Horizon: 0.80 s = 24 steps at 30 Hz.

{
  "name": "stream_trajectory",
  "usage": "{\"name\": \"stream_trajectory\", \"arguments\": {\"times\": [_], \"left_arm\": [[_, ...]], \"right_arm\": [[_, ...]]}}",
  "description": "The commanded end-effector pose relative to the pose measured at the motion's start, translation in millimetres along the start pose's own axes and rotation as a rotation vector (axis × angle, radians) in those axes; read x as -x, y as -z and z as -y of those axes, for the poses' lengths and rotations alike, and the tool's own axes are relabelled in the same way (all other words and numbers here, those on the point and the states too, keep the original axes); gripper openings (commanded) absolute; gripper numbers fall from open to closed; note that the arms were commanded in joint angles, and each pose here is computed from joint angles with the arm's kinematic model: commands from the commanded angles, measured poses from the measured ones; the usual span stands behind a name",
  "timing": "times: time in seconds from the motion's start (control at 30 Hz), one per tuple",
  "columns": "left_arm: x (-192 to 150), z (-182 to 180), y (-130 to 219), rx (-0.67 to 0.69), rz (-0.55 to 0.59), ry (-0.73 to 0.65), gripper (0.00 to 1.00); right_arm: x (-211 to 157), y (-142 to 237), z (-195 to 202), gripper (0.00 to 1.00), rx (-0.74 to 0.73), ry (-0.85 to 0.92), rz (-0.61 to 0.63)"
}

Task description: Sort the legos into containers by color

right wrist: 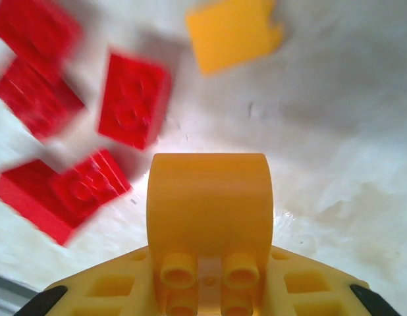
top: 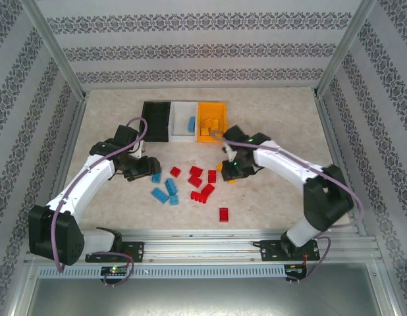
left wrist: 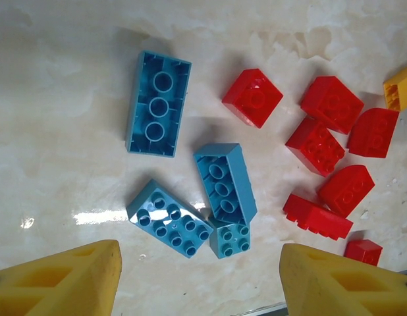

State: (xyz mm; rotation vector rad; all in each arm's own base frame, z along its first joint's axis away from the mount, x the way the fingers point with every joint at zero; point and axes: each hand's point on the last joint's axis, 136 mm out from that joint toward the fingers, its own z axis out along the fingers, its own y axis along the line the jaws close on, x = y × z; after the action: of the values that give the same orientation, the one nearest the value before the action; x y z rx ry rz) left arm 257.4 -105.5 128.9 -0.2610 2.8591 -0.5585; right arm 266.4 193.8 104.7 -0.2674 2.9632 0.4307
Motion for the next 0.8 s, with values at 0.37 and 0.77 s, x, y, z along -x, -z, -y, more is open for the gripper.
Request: {"name": "stream_trajectory", "arguments": {"times": [0.37,0.77], "left_arm": [[-16,-10,-7,0.015,-0.034,0.015,0.65],[-17,-16,-10,0.043,-0.052,0.016,0.65]], "right_arm": [[187,24,-28,0.31,0.245,-0.332,0.218],[234,-10,-29,0.35,0.236,-0.350,0.197]]}}
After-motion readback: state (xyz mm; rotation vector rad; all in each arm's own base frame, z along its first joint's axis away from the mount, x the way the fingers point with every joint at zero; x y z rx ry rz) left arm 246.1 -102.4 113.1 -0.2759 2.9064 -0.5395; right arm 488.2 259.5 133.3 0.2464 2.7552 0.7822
